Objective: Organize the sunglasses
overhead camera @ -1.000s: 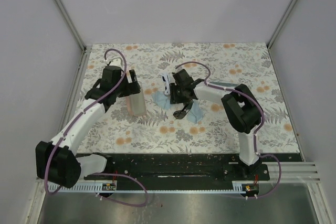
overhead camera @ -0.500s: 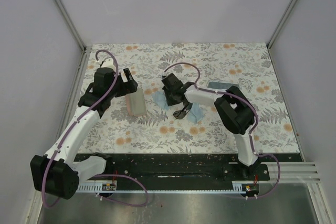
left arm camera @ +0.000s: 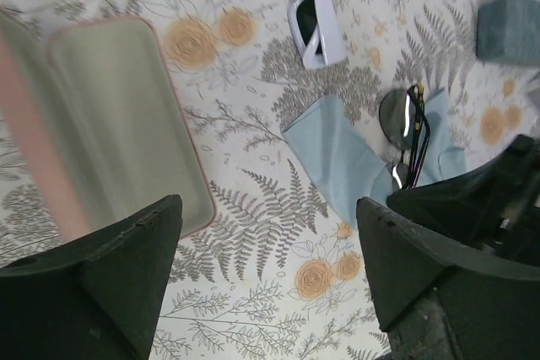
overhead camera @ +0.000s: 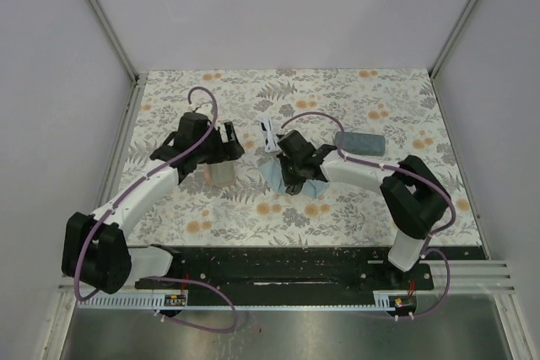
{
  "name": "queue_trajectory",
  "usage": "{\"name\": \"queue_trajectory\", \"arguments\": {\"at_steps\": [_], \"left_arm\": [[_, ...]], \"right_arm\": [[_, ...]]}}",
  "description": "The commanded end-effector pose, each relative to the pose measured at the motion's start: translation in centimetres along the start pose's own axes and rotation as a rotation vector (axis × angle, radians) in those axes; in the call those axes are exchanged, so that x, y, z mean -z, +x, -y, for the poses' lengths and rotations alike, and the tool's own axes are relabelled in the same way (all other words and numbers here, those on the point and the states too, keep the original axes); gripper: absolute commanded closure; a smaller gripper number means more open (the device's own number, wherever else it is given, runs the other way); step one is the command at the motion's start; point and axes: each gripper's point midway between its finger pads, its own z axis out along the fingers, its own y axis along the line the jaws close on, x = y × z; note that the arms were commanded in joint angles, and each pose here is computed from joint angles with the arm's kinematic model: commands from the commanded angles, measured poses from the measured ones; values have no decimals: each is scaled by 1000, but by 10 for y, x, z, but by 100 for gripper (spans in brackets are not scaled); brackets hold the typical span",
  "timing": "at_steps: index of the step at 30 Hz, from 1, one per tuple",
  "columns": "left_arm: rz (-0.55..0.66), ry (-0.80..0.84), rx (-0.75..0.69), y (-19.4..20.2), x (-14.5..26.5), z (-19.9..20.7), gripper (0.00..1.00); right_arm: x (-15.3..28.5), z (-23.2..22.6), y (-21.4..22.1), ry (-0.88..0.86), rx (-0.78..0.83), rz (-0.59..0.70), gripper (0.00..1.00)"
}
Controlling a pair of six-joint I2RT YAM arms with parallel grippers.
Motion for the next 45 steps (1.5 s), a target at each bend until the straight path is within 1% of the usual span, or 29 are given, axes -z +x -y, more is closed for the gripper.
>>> {"name": "queue_trajectory", "arguments": {"at_steps": [1,2,3,5,8,13,14,15,16,17,18,19,22,24,26,28,35,39,41,42,43,44,45], "left_arm": [[-23,91,-71,-4,-17,32,14],[-47,96,-84,1,-22,37,16],[-68,100,-95,4,-27,39,20],[-108,115,-111,11,-38,48,23],[-157,128,-128,20,-54,56,24],[-229,156,-162,39,-72,71,25],[-245,169,-173,44,-74,76,27],[-263,186,-180,49,-77,81,30],[-278,194,-185,53,-79,83,33],[-295,202,-191,59,-81,86,35],[-305,206,-194,63,-82,89,36],[-317,208,-197,67,-84,91,36],[-343,208,-206,78,-89,95,37],[-354,210,-211,84,-90,99,37],[-366,209,-222,92,-93,101,38],[-382,213,-220,101,-95,103,41],[-415,243,-219,118,-104,113,49],[-426,259,-222,122,-109,116,63],[-437,272,-221,125,-111,117,67],[-443,278,-219,127,-112,118,73],[-448,280,-219,128,-111,118,81],[-438,275,-218,126,-110,117,92],[-430,268,-218,125,-109,115,99]], "right_arm": [[33,-16,-4,-98,-53,49,100],[36,-14,0,-99,-63,49,100],[38,-12,4,-94,-72,45,100],[42,-5,11,-75,-85,44,99],[44,-3,22,-79,-79,15,98],[53,-17,48,-193,-131,-50,95],[56,-18,51,-210,-142,-50,94],[58,-18,56,-223,-153,-54,92],[61,-16,58,-225,-157,-49,87],[61,-14,63,-221,-162,-56,81],[61,-12,66,-216,-162,-58,69],[62,-9,68,-204,-167,-53,65],[65,0,69,-164,-180,-33,63],[68,4,65,-143,-183,-11,57],[70,10,62,-112,-192,5,57],[70,16,58,-74,-203,34,57],[78,30,41,-4,-236,127,59],[78,35,36,26,-252,152,59],[76,35,32,40,-255,156,59],[73,36,30,48,-258,157,59],[72,36,28,56,-264,157,59],[69,37,26,65,-269,157,60],[67,37,22,71,-278,161,60]]}}
